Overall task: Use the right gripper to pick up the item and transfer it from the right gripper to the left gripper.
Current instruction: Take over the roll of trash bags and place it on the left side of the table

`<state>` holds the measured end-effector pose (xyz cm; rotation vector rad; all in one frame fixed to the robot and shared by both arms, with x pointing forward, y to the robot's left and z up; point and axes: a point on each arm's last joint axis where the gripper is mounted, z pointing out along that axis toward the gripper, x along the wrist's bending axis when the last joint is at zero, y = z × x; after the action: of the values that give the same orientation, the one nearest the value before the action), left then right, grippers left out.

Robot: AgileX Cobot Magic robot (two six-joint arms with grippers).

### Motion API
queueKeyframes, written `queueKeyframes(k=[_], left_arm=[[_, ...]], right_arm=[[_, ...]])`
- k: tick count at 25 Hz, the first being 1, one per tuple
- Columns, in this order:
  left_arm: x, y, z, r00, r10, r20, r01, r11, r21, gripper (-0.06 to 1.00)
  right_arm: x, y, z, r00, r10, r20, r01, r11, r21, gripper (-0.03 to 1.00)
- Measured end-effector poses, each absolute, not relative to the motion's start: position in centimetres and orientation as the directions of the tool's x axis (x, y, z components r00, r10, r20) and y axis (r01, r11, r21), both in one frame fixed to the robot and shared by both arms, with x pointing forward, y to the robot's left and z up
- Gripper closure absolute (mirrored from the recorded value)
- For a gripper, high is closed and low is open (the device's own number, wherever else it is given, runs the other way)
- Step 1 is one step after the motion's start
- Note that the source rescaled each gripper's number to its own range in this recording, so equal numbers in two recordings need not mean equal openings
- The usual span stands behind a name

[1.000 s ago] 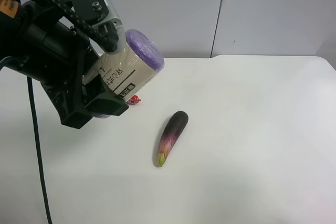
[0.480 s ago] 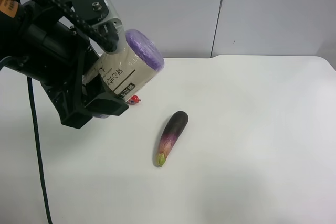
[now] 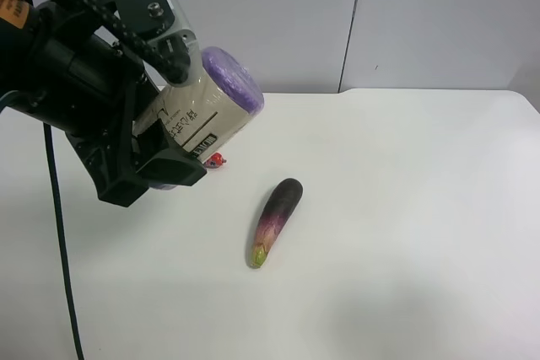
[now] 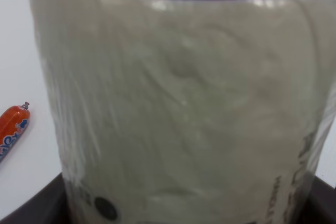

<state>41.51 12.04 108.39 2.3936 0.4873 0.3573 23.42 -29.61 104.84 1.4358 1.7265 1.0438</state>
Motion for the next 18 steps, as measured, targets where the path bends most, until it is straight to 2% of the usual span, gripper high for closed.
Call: queueKeyframes(k=[3, 12, 18], left_arm=[[41.51, 12.04, 108.39, 0.893, 0.431, 0.127, 0.251, -0.713, 0.655, 0.94], [41.61, 12.15, 108.36, 0.874, 0.474, 0.106, 0.298, -0.695, 0.655, 0.94], [42.29, 12.92, 108.25, 0.826, 0.536, 0.175, 0.329, -0.710, 0.622, 0.94]], right_arm=[[23.44, -29.59, 104.84, -0.127, 0.992, 0.006, 0.466, 0.054, 0.883, -0.02], [23.45, -29.58, 104.84, -0.119, 0.993, 0.006, 0.467, 0.051, 0.883, -0.02], [23.45, -29.58, 104.84, -0.119, 0.993, 0.006, 0.467, 0.051, 0.883, -0.02]])
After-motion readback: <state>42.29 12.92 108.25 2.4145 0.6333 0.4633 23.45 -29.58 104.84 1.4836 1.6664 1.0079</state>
